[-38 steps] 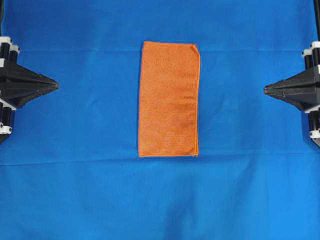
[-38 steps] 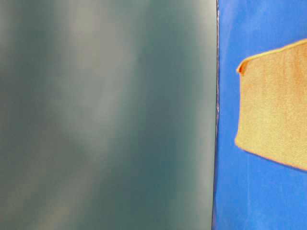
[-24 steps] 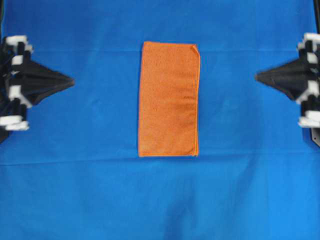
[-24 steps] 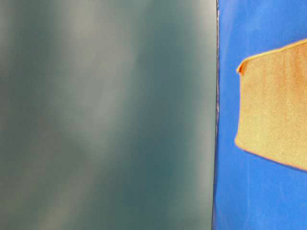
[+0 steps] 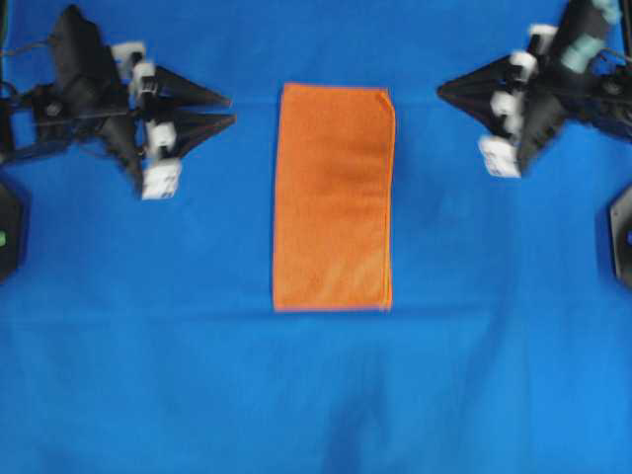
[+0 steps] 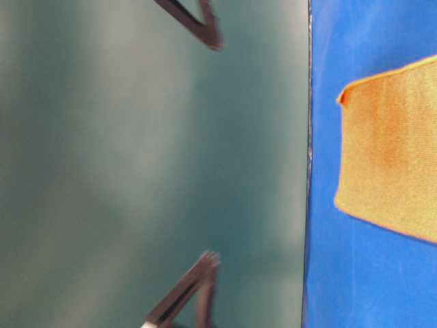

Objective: Fold a vertical towel.
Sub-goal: 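Move both grippers toward the far corners of the orange towel, then pinch the far left and right towel corners with both grippers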

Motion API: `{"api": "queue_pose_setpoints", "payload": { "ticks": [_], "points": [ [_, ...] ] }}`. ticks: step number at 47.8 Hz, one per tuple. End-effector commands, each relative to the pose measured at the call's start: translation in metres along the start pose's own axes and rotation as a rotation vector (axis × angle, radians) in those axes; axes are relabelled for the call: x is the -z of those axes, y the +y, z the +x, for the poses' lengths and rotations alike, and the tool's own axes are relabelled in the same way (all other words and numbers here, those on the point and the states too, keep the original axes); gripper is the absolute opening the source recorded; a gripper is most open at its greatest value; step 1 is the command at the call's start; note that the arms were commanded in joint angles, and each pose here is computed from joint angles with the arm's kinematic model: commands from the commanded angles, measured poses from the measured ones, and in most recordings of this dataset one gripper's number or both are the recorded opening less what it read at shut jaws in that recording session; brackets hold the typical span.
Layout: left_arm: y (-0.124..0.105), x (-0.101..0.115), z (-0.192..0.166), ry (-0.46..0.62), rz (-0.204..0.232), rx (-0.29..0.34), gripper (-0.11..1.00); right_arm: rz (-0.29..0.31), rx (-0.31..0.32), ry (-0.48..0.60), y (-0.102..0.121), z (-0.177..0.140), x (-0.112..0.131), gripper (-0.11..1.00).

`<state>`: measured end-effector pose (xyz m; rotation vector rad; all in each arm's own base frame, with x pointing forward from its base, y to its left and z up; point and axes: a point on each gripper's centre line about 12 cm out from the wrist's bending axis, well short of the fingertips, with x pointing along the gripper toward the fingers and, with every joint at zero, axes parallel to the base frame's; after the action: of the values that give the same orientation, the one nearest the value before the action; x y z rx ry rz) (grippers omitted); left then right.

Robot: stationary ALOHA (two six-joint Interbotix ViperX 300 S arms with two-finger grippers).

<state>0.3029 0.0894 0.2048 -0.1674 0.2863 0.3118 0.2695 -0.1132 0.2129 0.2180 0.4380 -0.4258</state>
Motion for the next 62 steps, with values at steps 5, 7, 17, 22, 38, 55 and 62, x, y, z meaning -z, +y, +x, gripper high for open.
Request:
{"api": "queue_pose_setpoints", "payload": {
  "ticks": [5,7,17,22,38,55,62],
  "points": [
    [0.018,0.008,0.038,0.043,-0.015,-0.055,0.75,0.01,0.061,0.11,-0.019,0.043,0.006,0.54],
    [0.022,0.012,0.046,0.054,-0.018,-0.064,0.82,0.01,0.071,0.14,-0.023,0.052,0.012,0.61],
    [0.043,0.044,0.082,0.133,-0.033,-0.112,0.8,0.005,0.097,0.236,-0.036,0.094,0.032,0.56],
    [0.05,0.058,0.095,0.16,-0.039,-0.128,0.8,-0.003,0.1,0.256,-0.039,0.108,0.038,0.57],
    [0.064,0.081,0.12,0.211,-0.052,-0.156,0.78,0.014,0.128,0.278,-0.053,0.129,0.057,0.56],
    [0.067,0.09,0.122,0.242,-0.029,-0.158,0.08,0.003,0.124,0.283,-0.052,0.129,0.059,0.04],
    [0.068,0.088,0.123,0.237,-0.025,-0.158,0.02,0.011,0.121,0.277,-0.05,0.129,0.058,0.02]
  ]
}}
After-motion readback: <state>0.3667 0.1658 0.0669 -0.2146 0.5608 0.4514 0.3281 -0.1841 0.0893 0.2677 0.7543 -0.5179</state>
